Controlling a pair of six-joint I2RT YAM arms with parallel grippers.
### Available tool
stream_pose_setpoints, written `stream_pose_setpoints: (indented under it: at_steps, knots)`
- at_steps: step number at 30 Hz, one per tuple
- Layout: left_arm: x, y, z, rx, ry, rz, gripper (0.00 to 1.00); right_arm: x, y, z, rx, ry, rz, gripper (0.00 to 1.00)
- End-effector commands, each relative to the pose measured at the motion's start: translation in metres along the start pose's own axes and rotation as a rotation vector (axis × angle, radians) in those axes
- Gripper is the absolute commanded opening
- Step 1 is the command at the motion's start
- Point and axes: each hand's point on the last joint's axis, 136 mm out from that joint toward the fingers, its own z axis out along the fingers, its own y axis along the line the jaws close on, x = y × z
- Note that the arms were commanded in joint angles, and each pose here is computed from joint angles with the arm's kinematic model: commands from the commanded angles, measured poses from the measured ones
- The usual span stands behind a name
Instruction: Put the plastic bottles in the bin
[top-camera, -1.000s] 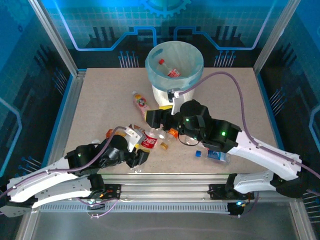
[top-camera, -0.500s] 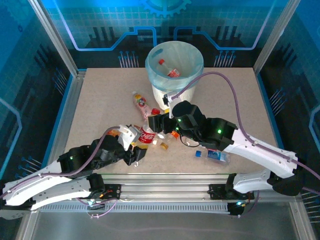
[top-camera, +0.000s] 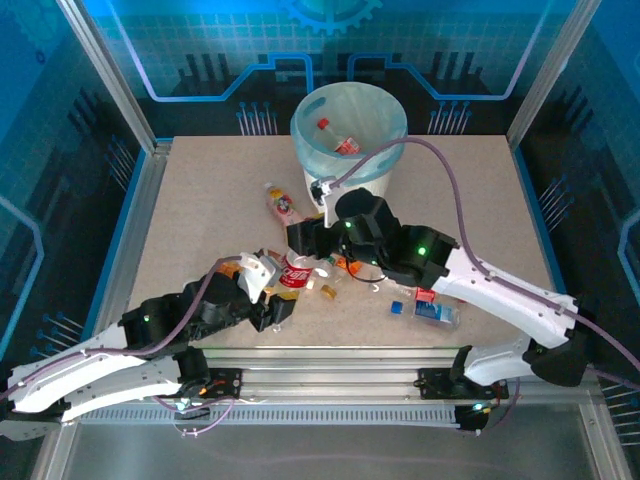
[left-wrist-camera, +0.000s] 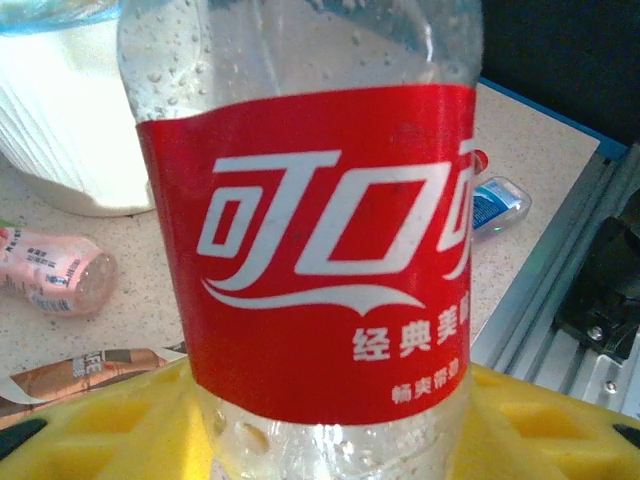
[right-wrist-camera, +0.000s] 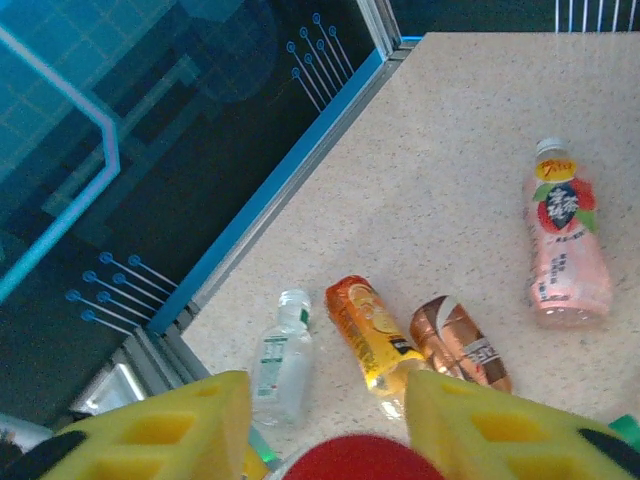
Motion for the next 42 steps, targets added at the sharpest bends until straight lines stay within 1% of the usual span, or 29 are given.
stream_pose_setpoints:
  at_steps: [1,4,6,9,14,16,18,19,20,25,30,33,37,39,42]
  knots:
    - [-0.021,0.005,-0.009,-0.032,-0.062,0.034,0.58,-0.022,0.02,-0.008,-0.078,-0.03,-0.021,0.37]
    - [-0.035,0.01,-0.017,-0.062,-0.097,0.041,0.62,-0.028,0.022,-0.013,-0.08,-0.034,-0.042,0.23]
    - [-0.042,0.011,-0.02,-0.073,-0.115,0.047,0.63,-0.035,0.025,-0.017,-0.087,-0.048,-0.056,0.11]
    - [-0.05,0.011,-0.023,-0.076,-0.137,0.054,0.67,-0.051,0.031,-0.026,-0.095,-0.089,-0.077,0.0]
    - [-0.061,0.012,-0.028,-0.089,-0.163,0.066,0.77,-0.087,0.038,-0.04,-0.073,-0.175,-0.138,0.0]
    - [-0.066,0.014,-0.032,-0.096,-0.172,0.064,0.84,-0.103,0.038,-0.046,-0.047,-0.21,-0.165,0.0]
    - [-0.074,0.015,-0.041,-0.101,-0.186,0.054,0.89,-0.12,0.037,-0.052,-0.012,-0.255,-0.203,0.0]
    - [-0.077,0.016,-0.045,-0.105,-0.191,0.045,0.95,-0.127,0.036,-0.054,0.006,-0.273,-0.213,0.0]
    - [-0.08,0.017,-0.049,-0.108,-0.198,0.038,0.98,-0.137,0.034,-0.056,0.023,-0.297,-0.223,0.0]
    - [-0.097,0.023,-0.072,-0.12,-0.252,0.006,0.99,-0.18,0.025,-0.07,0.113,-0.401,-0.279,0.0]
    - [-0.107,0.028,-0.086,-0.144,-0.277,-0.01,0.99,-0.228,0.008,-0.088,0.267,-0.523,-0.356,0.0]
    - [-0.108,0.03,-0.09,-0.146,-0.274,-0.028,0.99,-0.258,-0.011,-0.095,0.38,-0.603,-0.395,0.0]
    - [-0.102,0.031,-0.088,-0.15,-0.251,-0.059,0.99,-0.296,-0.054,-0.097,0.563,-0.686,-0.42,0.0]
    - [-0.097,0.03,-0.086,-0.143,-0.241,-0.07,0.99,-0.309,-0.08,-0.086,0.638,-0.697,-0.438,0.0]
    - [-0.091,0.031,-0.083,-0.146,-0.224,-0.095,0.98,-0.318,-0.126,-0.052,0.716,-0.671,-0.449,0.0]
